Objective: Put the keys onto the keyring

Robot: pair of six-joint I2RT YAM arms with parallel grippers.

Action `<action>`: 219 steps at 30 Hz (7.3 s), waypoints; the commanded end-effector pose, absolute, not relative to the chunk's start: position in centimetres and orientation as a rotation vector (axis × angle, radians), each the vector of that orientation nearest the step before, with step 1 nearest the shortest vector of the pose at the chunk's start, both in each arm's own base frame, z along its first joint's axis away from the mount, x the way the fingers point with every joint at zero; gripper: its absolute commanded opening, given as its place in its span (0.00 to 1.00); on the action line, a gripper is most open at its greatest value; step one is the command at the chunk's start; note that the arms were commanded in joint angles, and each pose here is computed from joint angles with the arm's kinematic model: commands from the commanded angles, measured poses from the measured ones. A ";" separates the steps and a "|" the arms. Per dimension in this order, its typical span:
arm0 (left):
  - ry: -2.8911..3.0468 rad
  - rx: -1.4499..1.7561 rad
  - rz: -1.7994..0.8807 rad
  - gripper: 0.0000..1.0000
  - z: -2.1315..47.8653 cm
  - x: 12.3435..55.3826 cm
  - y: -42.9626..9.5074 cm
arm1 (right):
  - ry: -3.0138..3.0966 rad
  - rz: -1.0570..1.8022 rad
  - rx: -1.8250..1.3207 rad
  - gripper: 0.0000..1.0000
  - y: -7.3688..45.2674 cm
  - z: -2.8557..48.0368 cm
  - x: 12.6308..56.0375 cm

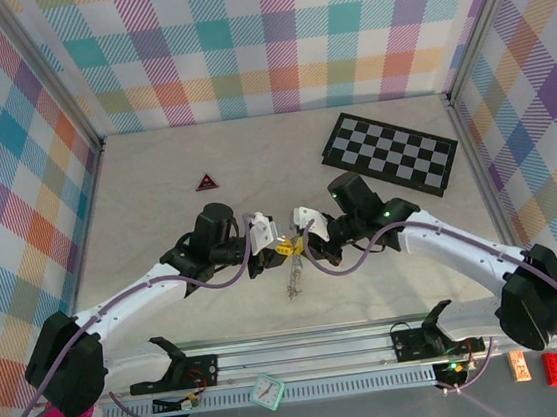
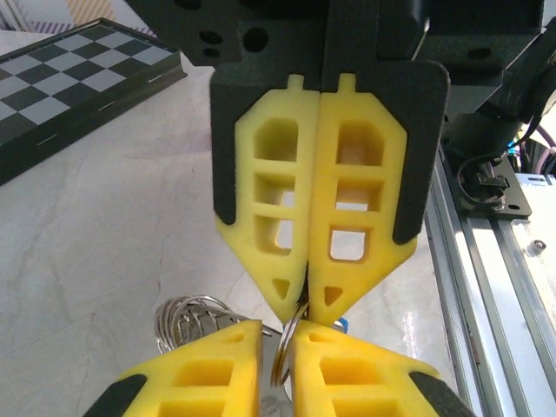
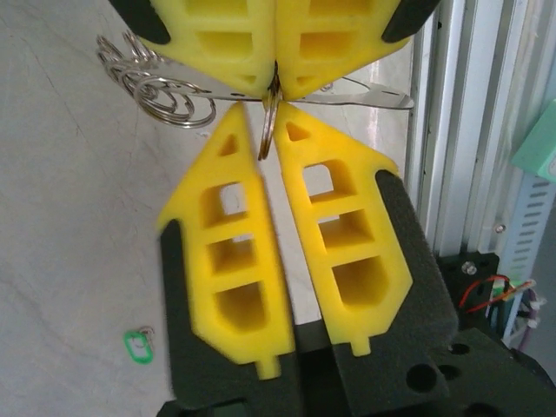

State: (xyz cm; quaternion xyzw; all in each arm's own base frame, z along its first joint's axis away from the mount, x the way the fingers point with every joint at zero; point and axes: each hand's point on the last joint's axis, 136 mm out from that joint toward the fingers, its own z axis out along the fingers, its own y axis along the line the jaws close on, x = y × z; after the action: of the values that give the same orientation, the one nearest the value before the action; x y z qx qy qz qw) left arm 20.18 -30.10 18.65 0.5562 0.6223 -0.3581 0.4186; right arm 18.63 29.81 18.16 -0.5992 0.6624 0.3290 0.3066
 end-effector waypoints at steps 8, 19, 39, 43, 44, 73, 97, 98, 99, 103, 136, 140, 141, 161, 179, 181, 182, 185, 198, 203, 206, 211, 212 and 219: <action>1.499 1.437 -0.905 0.00 19.6 19.4 -30.4 | 1.689 0.885 -1.491 0.23 29.7 20.5 18.9; 1.429 1.326 -1.006 0.00 20.5 19.0 -30.8 | 1.757 0.945 -1.378 0.31 28.7 18.1 18.6; 1.391 1.332 -1.013 0.00 21.1 18.7 -30.9 | 1.721 0.990 -1.444 0.00 28.9 17.6 17.7; 1.358 1.302 -1.045 0.00 22.1 18.7 -31.1 | 1.742 1.017 -1.451 0.00 29.4 17.1 17.9; 1.348 1.295 -1.058 0.00 22.4 18.6 -31.2 | 1.749 1.028 -1.447 0.00 29.6 17.0 18.0; 1.352 1.268 -1.072 0.00 22.2 18.6 -31.0 | 1.594 0.964 -1.358 0.19 29.5 19.4 18.8; 1.498 1.403 -0.892 0.04 19.2 19.4 -30.0 | 1.622 0.957 -1.544 0.00 29.8 19.4 17.8; 1.501 1.410 -0.892 0.03 19.1 19.3 -30.0 | 1.629 0.948 -1.567 0.00 29.8 19.3 17.6; 1.501 1.411 -0.889 0.03 19.0 19.4 -30.0 | 1.634 0.940 -1.581 0.00 29.9 19.2 17.6; 1.483 1.417 -0.878 0.01 19.5 19.5 -30.1 | 1.648 0.909 -1.637 0.00 30.2 19.0 17.4; 1.348 1.227 -1.039 0.00 22.5 19.2 -30.9 | 1.676 1.002 -1.382 0.09 30.3 17.3 18.4; 1.341 1.214 -1.040 0.00 22.6 19.4 -31.0 | 1.665 1.015 -1.412 0.06 31.3 17.4 18.1; 1.341 1.212 -1.040 0.00 22.6 19.5 -31.0 | 1.664 1.012 -1.414 0.06 31.3 17.4 18.2; 1.382 1.287 -0.969 0.00 21.4 19.1 -30.4 | 1.643 0.736 -1.357 0.00 28.3 19.4 19.5; 1.433 1.206 -0.902 0.46 21.8 19.9 -29.4 | 1.597 0.678 -1.391 0.00 28.2 22.0 19.7; 1.423 1.147 -0.878 0.51 22.4 20.3 -29.0 | 1.600 0.663 -1.397 0.00 28.1 22.1 19.9; 1.421 1.110 -0.850 0.52 22.7 20.6 -28.6 | 1.603 0.657 -1.402 0.00 28.1 22.1 19.9; 1.445 0.932 -0.760 0.60 24.0 22.4 -26.8 | 1.607 0.653 -1.411 0.00 28.3 22.5 20.1; 1.482 0.126 -0.329 0.81 29.8 27.0 -13.5 | 1.497 0.903 -1.499 0.00 36.4 24.7 17.8; 1.495 0.022 -0.248 0.85 30.5 27.3 -11.2 | 1.433 1.088 -1.380 0.00 40.9 25.3 17.5; 1.515 -0.037 -0.209 0.91 30.6 27.6 -10.3 | 1.492 1.047 -1.315 0.00 41.4 23.8 19.2; 1.552 -0.044 -0.196 0.96 29.8 28.0 -10.3 | 1.674 0.921 -1.262 0.00 38.4 19.3 22.4; 1.562 -0.043 -0.198 0.97 29.5 28.1 -10.4 | 1.718 0.890 -1.272 0.00 37.7 18.2 22.9; 1.632 -0.019 -0.209 0.97 27.4 29.3 -11.8 | 1.921 0.567 -1.440 0.00 33.0 11.5 24.7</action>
State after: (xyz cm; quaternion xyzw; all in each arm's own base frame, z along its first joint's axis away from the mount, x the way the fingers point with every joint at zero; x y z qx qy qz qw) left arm 28.90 -11.82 26.35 0.0087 0.7317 -0.0824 0.6766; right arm 24.84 34.79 14.25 -0.5123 0.7225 0.2848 0.3666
